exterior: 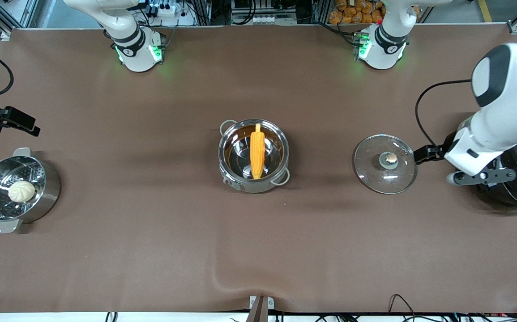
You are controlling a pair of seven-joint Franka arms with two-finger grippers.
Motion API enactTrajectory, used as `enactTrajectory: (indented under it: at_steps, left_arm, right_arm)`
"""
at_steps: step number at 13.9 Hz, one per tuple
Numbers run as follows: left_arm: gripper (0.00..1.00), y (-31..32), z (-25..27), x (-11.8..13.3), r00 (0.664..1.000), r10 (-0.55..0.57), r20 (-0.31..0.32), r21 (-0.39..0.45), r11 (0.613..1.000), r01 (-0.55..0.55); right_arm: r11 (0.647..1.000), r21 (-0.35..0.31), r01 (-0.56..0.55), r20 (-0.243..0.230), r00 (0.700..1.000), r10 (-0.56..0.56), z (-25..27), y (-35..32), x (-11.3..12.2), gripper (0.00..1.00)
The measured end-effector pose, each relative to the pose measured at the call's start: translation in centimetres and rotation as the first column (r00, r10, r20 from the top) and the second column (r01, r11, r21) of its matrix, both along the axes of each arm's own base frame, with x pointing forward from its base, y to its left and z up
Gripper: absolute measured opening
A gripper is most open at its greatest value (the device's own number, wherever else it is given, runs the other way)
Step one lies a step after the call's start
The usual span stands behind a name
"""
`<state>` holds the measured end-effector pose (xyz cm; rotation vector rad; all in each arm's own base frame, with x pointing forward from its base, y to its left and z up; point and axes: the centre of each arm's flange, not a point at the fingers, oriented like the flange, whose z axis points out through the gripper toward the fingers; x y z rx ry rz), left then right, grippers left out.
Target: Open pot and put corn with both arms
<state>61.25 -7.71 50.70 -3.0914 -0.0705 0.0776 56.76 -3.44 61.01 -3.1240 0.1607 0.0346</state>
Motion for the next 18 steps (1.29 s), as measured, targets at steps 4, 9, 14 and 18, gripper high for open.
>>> enactTrajectory:
  at_steps: [4, 9, 14, 18]
  left_arm:
    - [1.0, 0.3, 4.5, 0.0, 1.0, 0.008, 0.017, -0.001, 1.0, -0.008]
    - [1.0, 1.3, 8.2, -1.8, 1.0, 0.026, 0.017, 0.003, 1.0, -0.026]
    - [1.0, 1.4, 9.9, -2.9, 0.999, 0.027, 0.022, 0.004, 1.0, -0.027]
    - [1.0, 2.6, 11.1, -3.8, 0.999, 0.028, 0.017, 0.001, 1.0, -0.028]
  right_arm:
    - [1.0, 0.001, -0.006, -0.005, 1.0, 0.006, 0.2, 0.3, -0.1, 1.0]
    - [1.0, 0.001, -0.011, -0.002, 1.0, 0.011, 0.4, 0.6, -0.1, 1.0]
    - [1.0, 0.001, -0.012, 0.017, 1.0, 0.012, 1.2, 0.7, -0.1, 1.0]
    - [1.0, 0.0, -0.012, 0.026, 1.0, 0.012, 1.7, 0.7, -0.1, 1.0]
